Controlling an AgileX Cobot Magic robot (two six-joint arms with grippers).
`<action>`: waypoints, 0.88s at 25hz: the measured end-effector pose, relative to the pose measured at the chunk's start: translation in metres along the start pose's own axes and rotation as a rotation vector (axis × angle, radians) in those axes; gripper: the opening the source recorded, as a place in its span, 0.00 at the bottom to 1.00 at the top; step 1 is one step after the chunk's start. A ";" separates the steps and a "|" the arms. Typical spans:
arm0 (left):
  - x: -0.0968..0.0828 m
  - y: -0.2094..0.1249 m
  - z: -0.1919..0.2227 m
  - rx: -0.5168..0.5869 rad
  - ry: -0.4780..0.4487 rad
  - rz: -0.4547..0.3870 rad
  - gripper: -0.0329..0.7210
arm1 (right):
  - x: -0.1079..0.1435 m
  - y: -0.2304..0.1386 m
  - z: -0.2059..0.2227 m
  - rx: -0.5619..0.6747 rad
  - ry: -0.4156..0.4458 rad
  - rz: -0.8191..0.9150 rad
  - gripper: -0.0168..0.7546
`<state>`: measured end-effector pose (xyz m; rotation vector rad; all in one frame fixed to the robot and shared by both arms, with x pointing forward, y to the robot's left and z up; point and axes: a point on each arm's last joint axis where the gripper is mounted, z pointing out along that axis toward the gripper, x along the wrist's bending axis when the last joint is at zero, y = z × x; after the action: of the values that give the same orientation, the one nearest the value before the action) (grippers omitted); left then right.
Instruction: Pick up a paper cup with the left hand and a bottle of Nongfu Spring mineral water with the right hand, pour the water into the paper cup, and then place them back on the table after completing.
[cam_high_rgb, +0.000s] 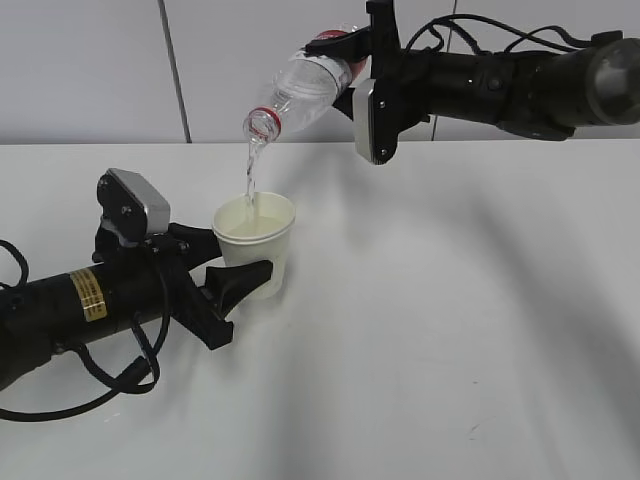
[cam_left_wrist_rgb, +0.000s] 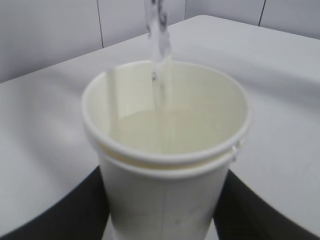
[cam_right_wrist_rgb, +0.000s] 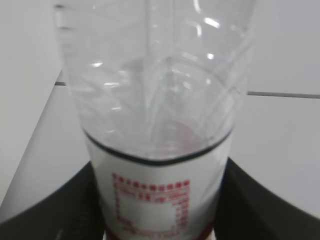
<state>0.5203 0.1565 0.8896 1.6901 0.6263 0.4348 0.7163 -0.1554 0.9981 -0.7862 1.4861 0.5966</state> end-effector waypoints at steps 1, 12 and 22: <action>0.000 0.000 0.000 0.000 0.000 0.000 0.56 | 0.000 0.000 0.000 0.000 0.000 0.000 0.55; 0.000 0.000 0.000 0.001 0.000 -0.002 0.56 | 0.000 0.000 0.000 -0.003 -0.004 -0.002 0.55; 0.000 0.007 -0.002 -0.014 0.005 0.012 0.56 | 0.000 0.000 0.000 -0.005 -0.003 0.235 0.55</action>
<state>0.5204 0.1567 0.8972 1.6809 0.6156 0.4508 0.7162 -0.1551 0.9976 -0.6181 1.5869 0.7769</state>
